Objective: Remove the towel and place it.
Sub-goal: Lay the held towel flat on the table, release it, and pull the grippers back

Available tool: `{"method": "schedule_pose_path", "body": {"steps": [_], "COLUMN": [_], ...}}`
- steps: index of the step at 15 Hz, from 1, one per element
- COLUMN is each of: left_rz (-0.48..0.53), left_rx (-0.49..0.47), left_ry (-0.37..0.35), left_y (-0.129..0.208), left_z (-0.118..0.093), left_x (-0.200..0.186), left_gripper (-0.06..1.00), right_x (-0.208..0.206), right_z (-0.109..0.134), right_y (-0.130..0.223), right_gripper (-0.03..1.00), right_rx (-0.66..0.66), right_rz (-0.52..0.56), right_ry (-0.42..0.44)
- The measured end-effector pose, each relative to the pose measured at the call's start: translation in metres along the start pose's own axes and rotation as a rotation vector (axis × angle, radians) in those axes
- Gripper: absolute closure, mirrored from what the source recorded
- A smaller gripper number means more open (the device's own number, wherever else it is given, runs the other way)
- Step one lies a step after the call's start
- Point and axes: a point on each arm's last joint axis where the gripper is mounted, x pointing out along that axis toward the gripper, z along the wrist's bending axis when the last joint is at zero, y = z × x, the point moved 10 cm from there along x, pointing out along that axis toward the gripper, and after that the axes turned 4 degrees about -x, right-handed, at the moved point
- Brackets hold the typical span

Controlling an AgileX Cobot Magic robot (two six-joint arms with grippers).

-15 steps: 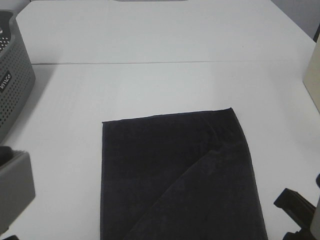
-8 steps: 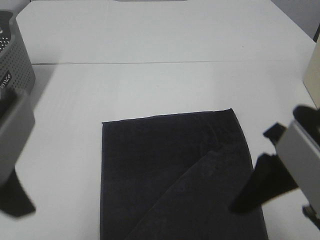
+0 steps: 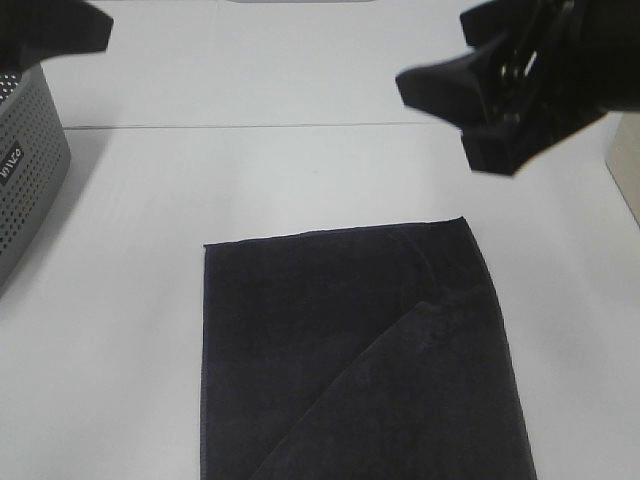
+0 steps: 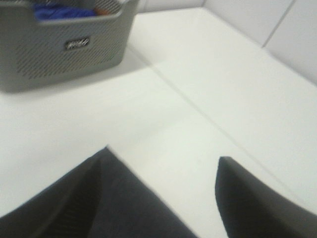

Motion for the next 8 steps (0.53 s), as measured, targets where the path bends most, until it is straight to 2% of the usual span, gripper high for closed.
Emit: {"method": "schedule_pose_path", "body": {"steps": [1, 3, 5, 6, 8], "left_rz": [-0.085, -0.154, -0.155, -0.148, -0.110], "left_rx": [-0.042, -0.103, -0.124, -0.110, -0.058], "left_ry": [-0.058, -0.135, -0.192, -0.228, -0.302], "left_y": [-0.015, -0.025, -0.025, -0.027, -0.031], "left_z": [0.023, 0.055, 0.078, 0.092, 0.117], "left_x": [0.008, 0.018, 0.025, 0.027, 0.029], "left_gripper": [0.03, 0.04, 0.04, 0.04, 0.04], "right_x": [0.007, 0.015, 0.021, 0.021, 0.012], "right_z": [-0.023, -0.040, -0.054, -0.069, -0.116], "right_y": [-0.014, -0.021, -0.024, -0.027, -0.034], "right_gripper": [0.33, 0.33, 0.33, 0.33, 0.33], "right_rx": [0.030, 0.064, 0.109, 0.130, 0.179], "right_rz": [-0.082, -0.132, -0.146, -0.145, -0.139], "right_ry": [0.119, 0.205, 0.259, 0.306, 0.435]}}
